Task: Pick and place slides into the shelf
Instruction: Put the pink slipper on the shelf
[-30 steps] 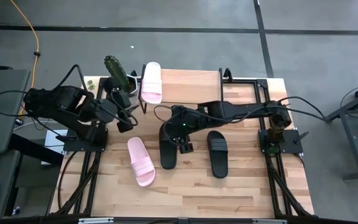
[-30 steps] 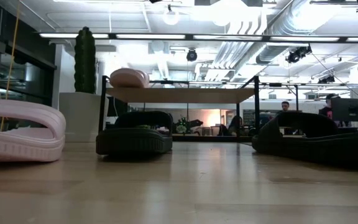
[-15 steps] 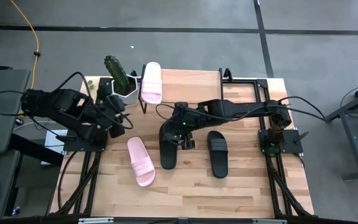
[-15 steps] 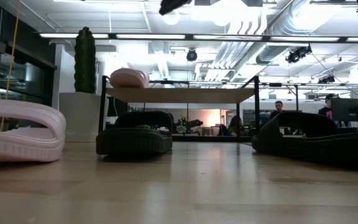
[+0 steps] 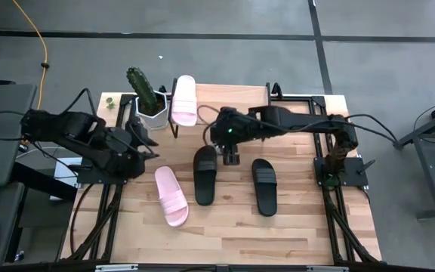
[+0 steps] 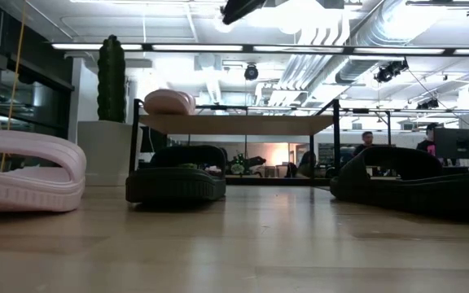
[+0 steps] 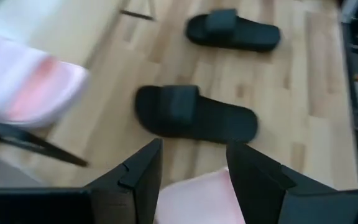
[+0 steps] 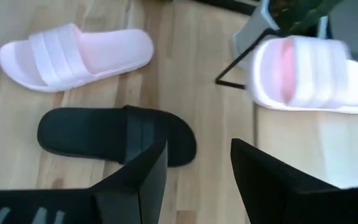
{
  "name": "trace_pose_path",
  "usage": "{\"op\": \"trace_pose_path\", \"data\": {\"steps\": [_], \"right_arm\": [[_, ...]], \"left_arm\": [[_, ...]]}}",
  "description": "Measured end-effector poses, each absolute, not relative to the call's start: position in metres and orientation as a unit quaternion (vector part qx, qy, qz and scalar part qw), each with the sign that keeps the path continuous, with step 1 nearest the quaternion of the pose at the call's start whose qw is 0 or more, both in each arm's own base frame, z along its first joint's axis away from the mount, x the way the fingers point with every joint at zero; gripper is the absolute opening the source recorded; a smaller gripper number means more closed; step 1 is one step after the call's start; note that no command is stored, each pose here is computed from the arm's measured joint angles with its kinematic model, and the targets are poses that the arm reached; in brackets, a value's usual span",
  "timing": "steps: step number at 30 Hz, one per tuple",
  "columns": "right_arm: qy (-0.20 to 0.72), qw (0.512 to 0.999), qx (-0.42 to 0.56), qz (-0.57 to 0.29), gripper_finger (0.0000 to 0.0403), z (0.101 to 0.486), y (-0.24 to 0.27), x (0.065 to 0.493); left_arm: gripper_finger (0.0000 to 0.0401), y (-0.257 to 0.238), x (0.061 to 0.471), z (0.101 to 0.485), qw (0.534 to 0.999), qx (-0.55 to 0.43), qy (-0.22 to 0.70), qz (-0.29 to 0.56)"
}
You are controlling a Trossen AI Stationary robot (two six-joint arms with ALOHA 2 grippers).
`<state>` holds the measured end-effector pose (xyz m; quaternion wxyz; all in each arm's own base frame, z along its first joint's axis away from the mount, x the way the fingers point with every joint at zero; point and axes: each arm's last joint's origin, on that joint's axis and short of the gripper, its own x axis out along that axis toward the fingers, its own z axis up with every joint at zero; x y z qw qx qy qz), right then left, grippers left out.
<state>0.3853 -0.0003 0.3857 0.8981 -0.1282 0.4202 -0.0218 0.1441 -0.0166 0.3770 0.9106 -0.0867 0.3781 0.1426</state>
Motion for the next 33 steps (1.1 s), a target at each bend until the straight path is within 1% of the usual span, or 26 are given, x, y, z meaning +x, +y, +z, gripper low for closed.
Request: {"op": "trace_pose_path", "data": {"steps": [3,8,13,18,22,27,33], "right_arm": [[0.405,0.905,-0.124,-0.03,0.0169,0.399,-0.005,0.375],[0.38,0.917,-0.116,-0.037,0.0169,0.418,-0.008,0.357],[0.361,0.925,-0.114,-0.039,0.0169,0.432,-0.007,0.344],[0.364,0.924,-0.111,-0.039,0.0169,0.434,-0.006,0.34],[0.363,0.924,-0.111,-0.039,0.0169,0.434,-0.006,0.339],[0.363,0.925,-0.109,-0.039,0.0169,0.434,-0.006,0.339],[0.366,0.923,-0.109,-0.039,0.0169,0.434,-0.006,0.339]], "left_arm": [[0.0166,-0.019,0.15,0.359,0.902,-0.091,0.403,0.126],[0.0166,-0.02,0.153,0.326,0.88,-0.1,0.443,0.138],[0.0166,-0.02,0.151,0.304,0.869,-0.118,0.457,0.149],[0.0166,-0.021,0.148,0.291,0.874,-0.146,0.444,0.131],[0.0166,-0.02,0.145,0.283,0.87,-0.154,0.448,0.134],[0.0166,-0.021,0.146,0.267,0.865,-0.163,0.455,0.137],[0.0166,-0.023,0.151,0.241,0.863,-0.188,0.456,0.109]]}}
